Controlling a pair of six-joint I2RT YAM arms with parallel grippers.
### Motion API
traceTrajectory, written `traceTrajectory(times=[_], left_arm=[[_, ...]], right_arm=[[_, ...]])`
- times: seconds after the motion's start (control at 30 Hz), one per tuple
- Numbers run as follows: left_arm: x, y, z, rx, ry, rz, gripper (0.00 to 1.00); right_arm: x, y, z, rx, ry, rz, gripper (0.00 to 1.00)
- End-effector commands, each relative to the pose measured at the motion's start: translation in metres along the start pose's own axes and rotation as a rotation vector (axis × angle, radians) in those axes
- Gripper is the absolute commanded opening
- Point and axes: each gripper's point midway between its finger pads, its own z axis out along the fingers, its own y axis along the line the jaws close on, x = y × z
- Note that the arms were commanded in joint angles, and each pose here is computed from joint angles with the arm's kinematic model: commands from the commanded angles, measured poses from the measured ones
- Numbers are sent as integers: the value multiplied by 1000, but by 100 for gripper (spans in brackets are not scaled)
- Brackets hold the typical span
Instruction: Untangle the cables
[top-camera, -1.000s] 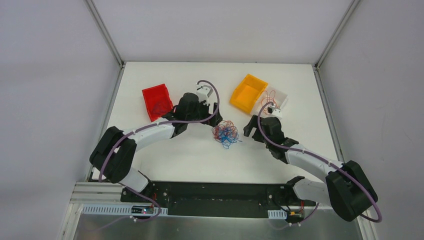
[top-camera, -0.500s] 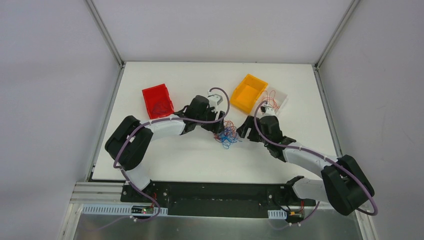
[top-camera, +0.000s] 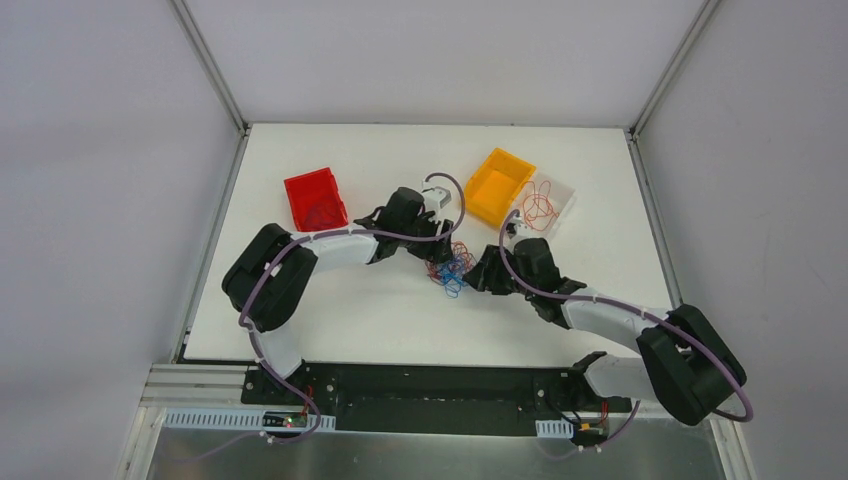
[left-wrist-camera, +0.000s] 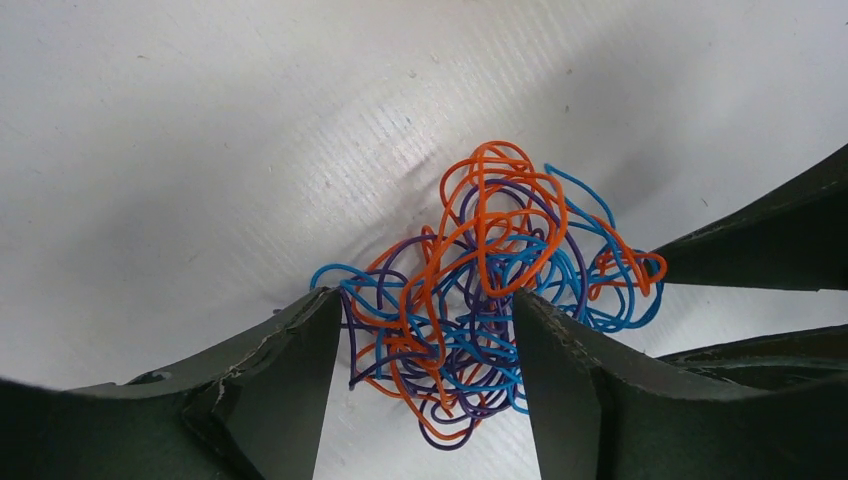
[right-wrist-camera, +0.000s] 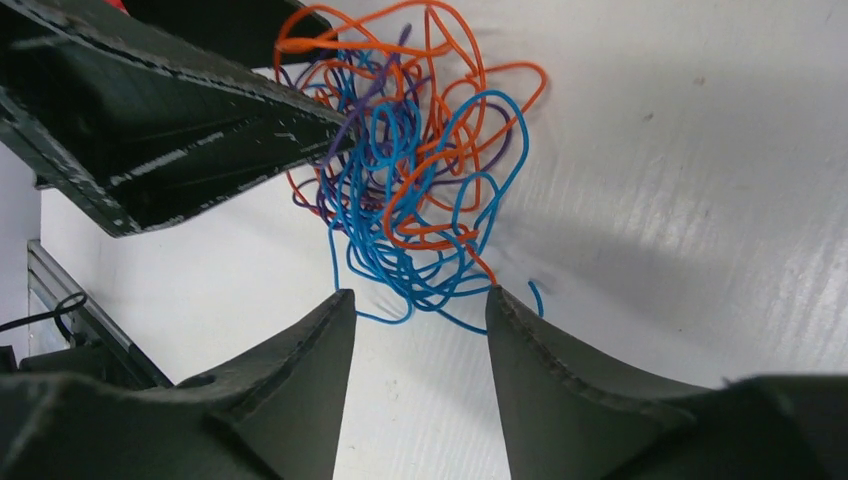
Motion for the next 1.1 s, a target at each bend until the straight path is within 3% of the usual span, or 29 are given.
traceTrajectory(times=[0.0, 0.17, 0.27, 0.37, 0.47, 0.77, 1.07], left_arm=[[-16, -6, 3, 29, -20, 7, 62], [-12, -5, 7, 21, 42, -5, 35], [-12, 0, 6, -9, 48, -5, 24], [-10, 8, 5, -47, 59, -5, 9], [-9, 13, 5, -73, 72, -6, 0], [-4, 18, 5, -101, 99, 3, 0], [-8, 19, -1, -108, 94, 24, 0]], right_arm=[[-5, 17, 7, -55, 9, -15, 52], [-4, 15, 7, -38, 12, -16, 45], [-4, 14, 6, -33, 12, -20, 47], [-6, 12, 4, -20, -2, -25, 72], [-5, 12, 0, -20, -16, -33, 75], [2, 9, -13, -14, -37, -59, 56], [7, 2, -4, 61, -12, -113, 55]])
